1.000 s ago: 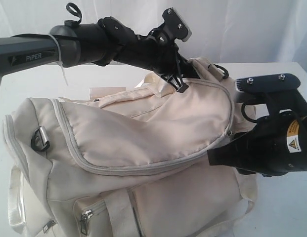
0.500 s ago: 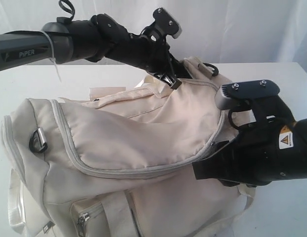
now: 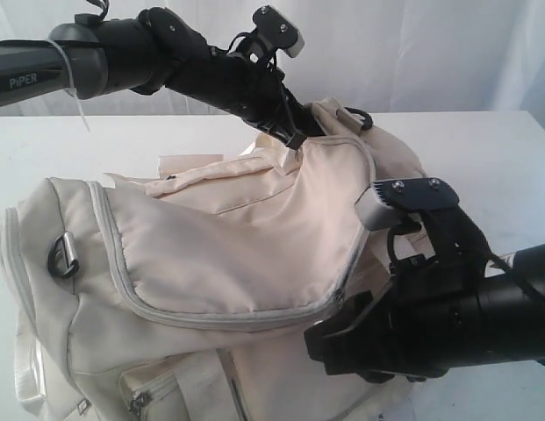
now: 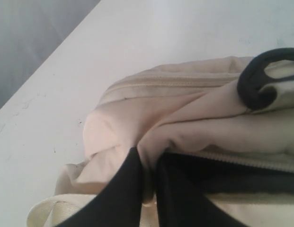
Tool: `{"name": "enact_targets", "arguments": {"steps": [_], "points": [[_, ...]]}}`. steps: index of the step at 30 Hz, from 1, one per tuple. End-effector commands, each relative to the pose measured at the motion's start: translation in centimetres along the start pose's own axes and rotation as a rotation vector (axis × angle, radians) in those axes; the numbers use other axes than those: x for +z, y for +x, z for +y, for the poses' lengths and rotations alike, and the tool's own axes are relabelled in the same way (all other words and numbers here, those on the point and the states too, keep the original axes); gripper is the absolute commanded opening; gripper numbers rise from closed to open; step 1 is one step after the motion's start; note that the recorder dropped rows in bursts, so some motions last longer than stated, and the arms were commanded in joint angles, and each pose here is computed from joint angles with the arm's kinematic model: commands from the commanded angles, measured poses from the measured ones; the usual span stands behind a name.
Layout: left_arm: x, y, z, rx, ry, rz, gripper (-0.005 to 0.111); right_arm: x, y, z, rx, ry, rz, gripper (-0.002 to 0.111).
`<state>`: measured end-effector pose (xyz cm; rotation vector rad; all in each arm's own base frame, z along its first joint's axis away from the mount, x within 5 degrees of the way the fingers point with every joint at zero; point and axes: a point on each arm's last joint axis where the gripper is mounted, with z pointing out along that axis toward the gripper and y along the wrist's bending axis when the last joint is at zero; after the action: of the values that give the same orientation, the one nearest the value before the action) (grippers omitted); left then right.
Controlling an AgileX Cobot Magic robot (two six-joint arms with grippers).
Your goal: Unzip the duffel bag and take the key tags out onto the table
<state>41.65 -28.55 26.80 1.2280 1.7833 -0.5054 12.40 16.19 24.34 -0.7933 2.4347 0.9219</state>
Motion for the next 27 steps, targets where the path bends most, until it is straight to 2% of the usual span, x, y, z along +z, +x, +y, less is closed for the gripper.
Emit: {"name": "enact_targets", "arguments": {"steps": [1,6,23,27], "points": [[-0.9,-0.4,0.9,-0.022,-0.037,-0.018,0.0,-0.1,0.7,0.7,-0.017,-0.093,0.045,0.0],[-0.9,-0.4,0.9,-0.053,-0.036,-0.019,0.0,0.1,1.1,1.1,-0.025,-0.16,0.046,0.0],[-0.9,-0.4,0.9,-0.051,-0.035,-0.017,0.0,0.4,2.2,1.8,-0.042,-0.301,0.036,0.0],[-0.9,-0.4,0.9,-0.051,-0.035,-0.017,0.0,0.4,2.1,1.6,-0.061,-0.278,0.018,0.0]]}}
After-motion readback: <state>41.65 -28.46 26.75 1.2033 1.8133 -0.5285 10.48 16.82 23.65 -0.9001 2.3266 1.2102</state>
